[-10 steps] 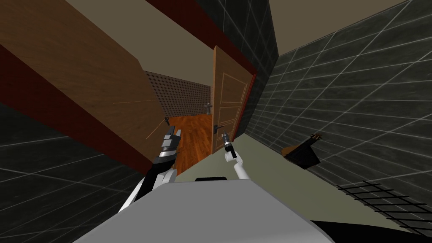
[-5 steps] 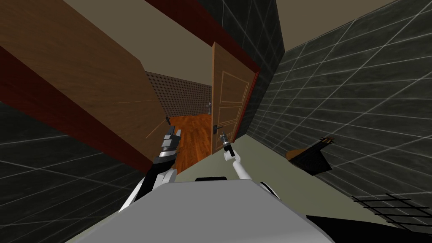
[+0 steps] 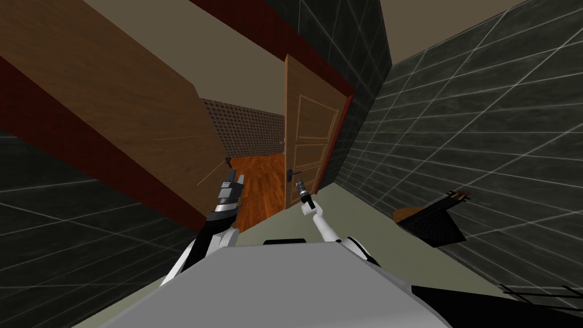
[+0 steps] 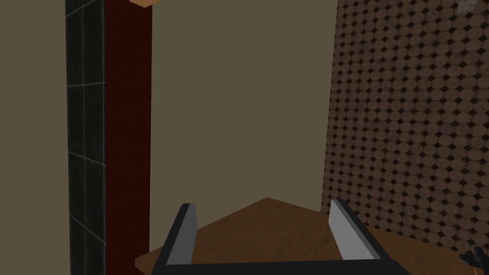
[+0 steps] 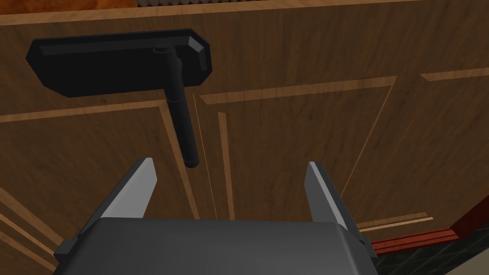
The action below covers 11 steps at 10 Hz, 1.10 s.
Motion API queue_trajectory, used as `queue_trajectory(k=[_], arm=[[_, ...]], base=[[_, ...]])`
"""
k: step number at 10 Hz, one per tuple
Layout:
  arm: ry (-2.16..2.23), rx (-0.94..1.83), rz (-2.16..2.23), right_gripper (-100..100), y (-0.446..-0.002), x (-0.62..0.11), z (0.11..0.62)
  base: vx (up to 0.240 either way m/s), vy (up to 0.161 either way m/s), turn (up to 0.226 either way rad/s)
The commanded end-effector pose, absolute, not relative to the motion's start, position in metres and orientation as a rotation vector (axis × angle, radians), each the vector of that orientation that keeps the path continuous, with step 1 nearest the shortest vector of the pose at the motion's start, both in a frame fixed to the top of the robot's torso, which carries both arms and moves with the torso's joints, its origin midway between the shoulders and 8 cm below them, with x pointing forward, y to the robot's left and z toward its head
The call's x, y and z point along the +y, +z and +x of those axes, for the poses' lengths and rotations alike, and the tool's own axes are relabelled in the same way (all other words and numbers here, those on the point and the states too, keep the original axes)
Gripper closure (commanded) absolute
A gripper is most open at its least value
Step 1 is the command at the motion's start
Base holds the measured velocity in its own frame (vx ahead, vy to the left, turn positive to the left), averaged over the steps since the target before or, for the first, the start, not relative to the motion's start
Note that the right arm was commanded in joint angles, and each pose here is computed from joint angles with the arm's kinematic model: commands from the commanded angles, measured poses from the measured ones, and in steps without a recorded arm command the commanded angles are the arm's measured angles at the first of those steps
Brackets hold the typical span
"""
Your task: Push the door open
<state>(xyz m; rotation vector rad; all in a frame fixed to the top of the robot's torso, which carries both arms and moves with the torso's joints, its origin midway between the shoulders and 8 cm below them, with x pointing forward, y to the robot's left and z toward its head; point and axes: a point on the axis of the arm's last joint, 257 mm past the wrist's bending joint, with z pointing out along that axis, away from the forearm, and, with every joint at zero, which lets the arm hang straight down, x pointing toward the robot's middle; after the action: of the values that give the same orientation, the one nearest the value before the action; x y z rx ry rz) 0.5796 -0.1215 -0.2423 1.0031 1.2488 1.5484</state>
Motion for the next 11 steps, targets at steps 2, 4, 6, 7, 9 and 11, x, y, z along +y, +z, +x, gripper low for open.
queue_trajectory(k=[2, 4, 6, 7, 9, 11], arm=[[1.537, 1.295, 1.009, -100, -0.255, -0.115, 0.587], [1.531, 1.315, 1.011, -100, -0.26, -0.113, 0.59], [1.521, 1.347, 1.012, -100, -0.267, -0.11, 0.596], [1.514, 1.364, 1.014, -100, -0.271, -0.109, 0.599], [1.498, 1.395, 1.02, -100, -0.279, -0.108, 0.603], [1.484, 1.419, 1.022, -100, -0.284, -0.108, 0.607]], base=[[0.02, -0.068, 0.092], [0.034, -0.099, 0.071], [0.004, -0.084, 0.07], [0.014, -0.107, 0.086], [0.022, -0.111, 0.083], [0.022, -0.1, 0.064]])
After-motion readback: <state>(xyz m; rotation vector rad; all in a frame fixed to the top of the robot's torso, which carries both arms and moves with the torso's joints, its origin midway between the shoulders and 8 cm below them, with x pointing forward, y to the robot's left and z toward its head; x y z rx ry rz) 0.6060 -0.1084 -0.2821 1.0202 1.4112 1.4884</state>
